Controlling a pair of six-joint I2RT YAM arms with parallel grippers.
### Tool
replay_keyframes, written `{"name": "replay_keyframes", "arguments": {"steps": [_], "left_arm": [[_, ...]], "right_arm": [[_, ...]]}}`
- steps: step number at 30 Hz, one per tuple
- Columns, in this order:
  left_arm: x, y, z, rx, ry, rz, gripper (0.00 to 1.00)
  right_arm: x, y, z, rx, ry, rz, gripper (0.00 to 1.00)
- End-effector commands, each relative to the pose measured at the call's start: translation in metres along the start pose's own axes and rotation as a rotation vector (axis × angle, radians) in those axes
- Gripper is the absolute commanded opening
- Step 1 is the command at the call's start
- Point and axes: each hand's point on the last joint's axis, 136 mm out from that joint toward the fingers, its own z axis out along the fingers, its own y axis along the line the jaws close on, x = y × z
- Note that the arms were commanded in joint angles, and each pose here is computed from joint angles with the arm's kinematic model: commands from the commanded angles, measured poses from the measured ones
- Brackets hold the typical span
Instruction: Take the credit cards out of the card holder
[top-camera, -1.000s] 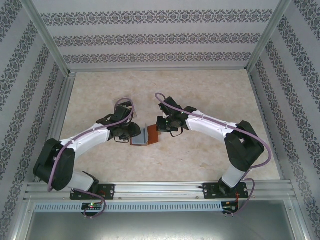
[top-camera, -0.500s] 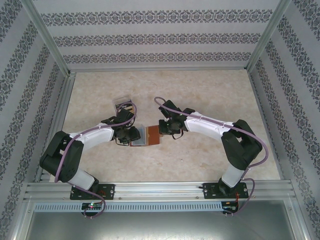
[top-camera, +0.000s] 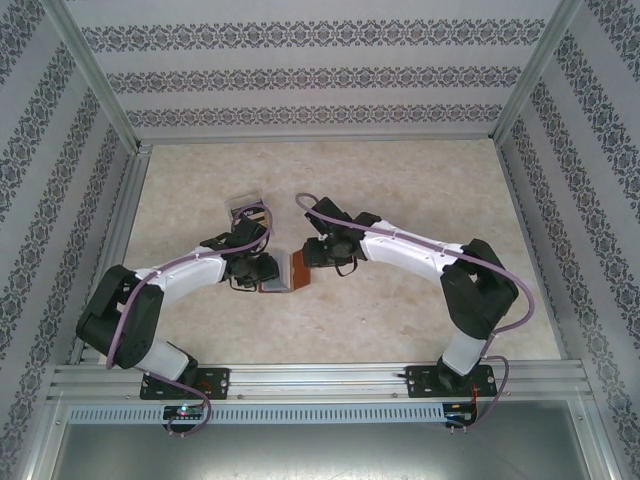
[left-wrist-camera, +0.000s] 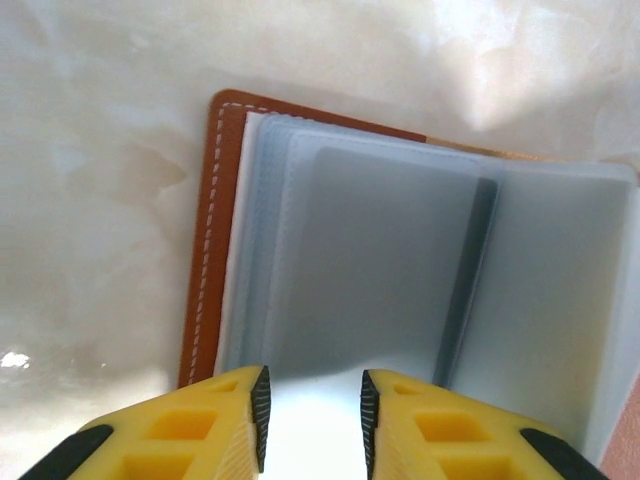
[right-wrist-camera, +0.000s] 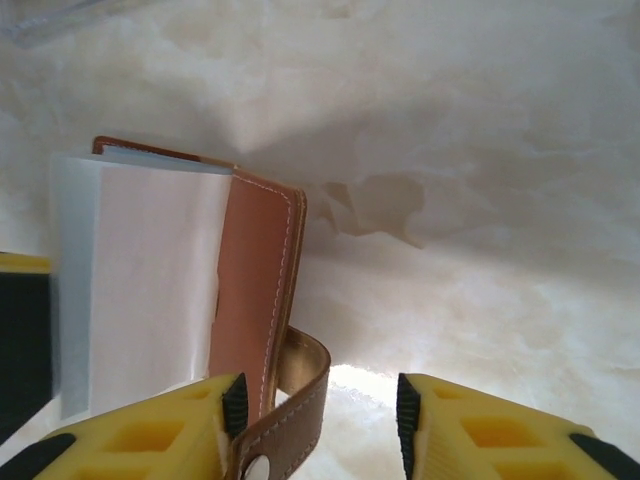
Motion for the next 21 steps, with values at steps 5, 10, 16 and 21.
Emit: {"name": "replay_keyframes", "arguments": {"steps": [5,10,16,21], "left_arm": [[-0.004,0.008,-0.022,-0.056,-0.046,0.042,0.37],[-0.001,0.020,-0.020,-0.075,-0.046,0.019,0.40],[-0.002,0.016,-0.016,-0.007,-0.038,0.007,0.41],[-0.006,-0.003,-0.014,0.096,-0.048,0.008,0.40]], "right_arm": [[0.009,-0.002,0.028,0.016,0.070,-0.004,0.24],[0.013,-0.012,0.039,0.043,0.097,0.006,0.09],[0.019,-0.018,0.045,0.059,0.114,0.009,0.06],[0.019,-0.019,0.045,0.058,0.114,0.011,0.06]]}}
